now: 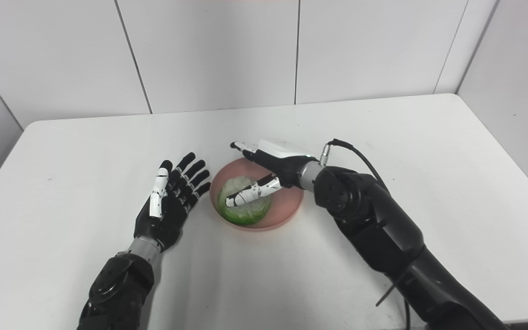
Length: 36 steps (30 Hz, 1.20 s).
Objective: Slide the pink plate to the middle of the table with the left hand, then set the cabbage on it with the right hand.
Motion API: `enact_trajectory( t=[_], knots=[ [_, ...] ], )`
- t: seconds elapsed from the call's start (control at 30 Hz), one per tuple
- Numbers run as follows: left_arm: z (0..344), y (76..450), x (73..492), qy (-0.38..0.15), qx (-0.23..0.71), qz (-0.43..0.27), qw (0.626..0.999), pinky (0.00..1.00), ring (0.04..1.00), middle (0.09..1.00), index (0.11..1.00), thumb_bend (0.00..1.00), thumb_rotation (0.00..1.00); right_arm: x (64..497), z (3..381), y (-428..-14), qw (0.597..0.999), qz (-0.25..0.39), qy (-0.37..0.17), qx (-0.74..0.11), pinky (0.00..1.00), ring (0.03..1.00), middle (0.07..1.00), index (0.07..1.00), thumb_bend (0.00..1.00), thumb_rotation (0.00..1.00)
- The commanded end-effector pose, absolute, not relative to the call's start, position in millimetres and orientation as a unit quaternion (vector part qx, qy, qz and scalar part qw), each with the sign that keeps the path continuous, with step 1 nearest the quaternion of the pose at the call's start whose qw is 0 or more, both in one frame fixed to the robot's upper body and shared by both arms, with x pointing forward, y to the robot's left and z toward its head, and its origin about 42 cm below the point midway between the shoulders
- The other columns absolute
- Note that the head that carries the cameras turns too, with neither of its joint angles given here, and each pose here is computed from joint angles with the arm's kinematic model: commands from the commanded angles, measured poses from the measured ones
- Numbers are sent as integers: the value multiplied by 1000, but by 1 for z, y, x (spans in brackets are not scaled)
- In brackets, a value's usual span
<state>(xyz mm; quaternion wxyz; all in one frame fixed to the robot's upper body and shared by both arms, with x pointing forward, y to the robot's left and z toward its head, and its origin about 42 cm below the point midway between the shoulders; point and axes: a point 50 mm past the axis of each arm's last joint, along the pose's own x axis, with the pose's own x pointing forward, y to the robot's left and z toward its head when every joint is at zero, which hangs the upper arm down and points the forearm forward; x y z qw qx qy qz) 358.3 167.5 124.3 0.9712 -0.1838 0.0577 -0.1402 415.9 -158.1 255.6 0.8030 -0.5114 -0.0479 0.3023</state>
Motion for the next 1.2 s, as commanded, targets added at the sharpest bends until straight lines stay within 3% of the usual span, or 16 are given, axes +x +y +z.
enact_trajectory(
  t=[0.0, 0.13, 0.27, 0.3, 0.43, 0.57, 0.6, 0.7, 0.87, 1.17],
  knots=[
    [109, 172, 353, 90, -170, -124, 974, 891, 912, 917, 909, 531, 1000, 414, 286, -158, 814, 266, -138, -497, 1000, 1000, 1000, 1000, 1000, 697],
    [117, 170, 348, 61, -143, -118, 981, 913, 925, 931, 924, 548, 1000, 401, 292, -169, 851, 204, -217, -432, 951, 1000, 1000, 1000, 1000, 735],
    [128, 169, 339, 19, -107, -115, 987, 960, 974, 977, 978, 538, 1000, 382, 283, -182, 888, 127, -261, -357, 948, 1000, 1000, 1000, 998, 975],
    [129, 169, 336, 10, -100, -115, 988, 964, 985, 989, 989, 538, 1000, 378, 279, -184, 897, 115, -260, -340, 956, 1000, 1000, 1000, 994, 988],
    [129, 171, 322, -27, -34, -109, 993, 997, 999, 1000, 1000, 550, 1000, 348, 231, -197, 945, 55, -219, -236, 993, 1000, 1000, 1000, 937, 1000],
    [126, 175, 309, -43, 15, -111, 993, 1000, 1000, 1000, 1000, 547, 1000, 326, 192, -202, 970, 31, -169, -169, 1000, 1000, 1000, 1000, 817, 1000],
    [125, 176, 305, -42, 24, -111, 993, 1000, 1000, 1000, 1000, 548, 1000, 321, 183, -202, 976, 31, -156, -149, 1000, 1000, 1000, 1000, 772, 1000],
    [122, 177, 295, -37, 46, -113, 992, 1000, 1000, 1000, 1000, 506, 1000, 309, 164, -203, 987, 36, -114, -109, 1000, 1000, 1000, 1000, 502, 1000],
    [119, 178, 282, -31, 39, -107, 993, 1000, 1000, 1000, 1000, 478, 1000, 302, 148, -207, 991, 47, -93, -88, 1000, 1000, 1000, 1000, 356, 1000],
    [106, 183, 289, -19, 47, -109, 993, 1000, 1000, 1000, 1000, 494, 1000, 305, 137, -207, 992, 48, -79, -81, 1000, 1000, 1000, 1000, 265, 1000]
  ],
)
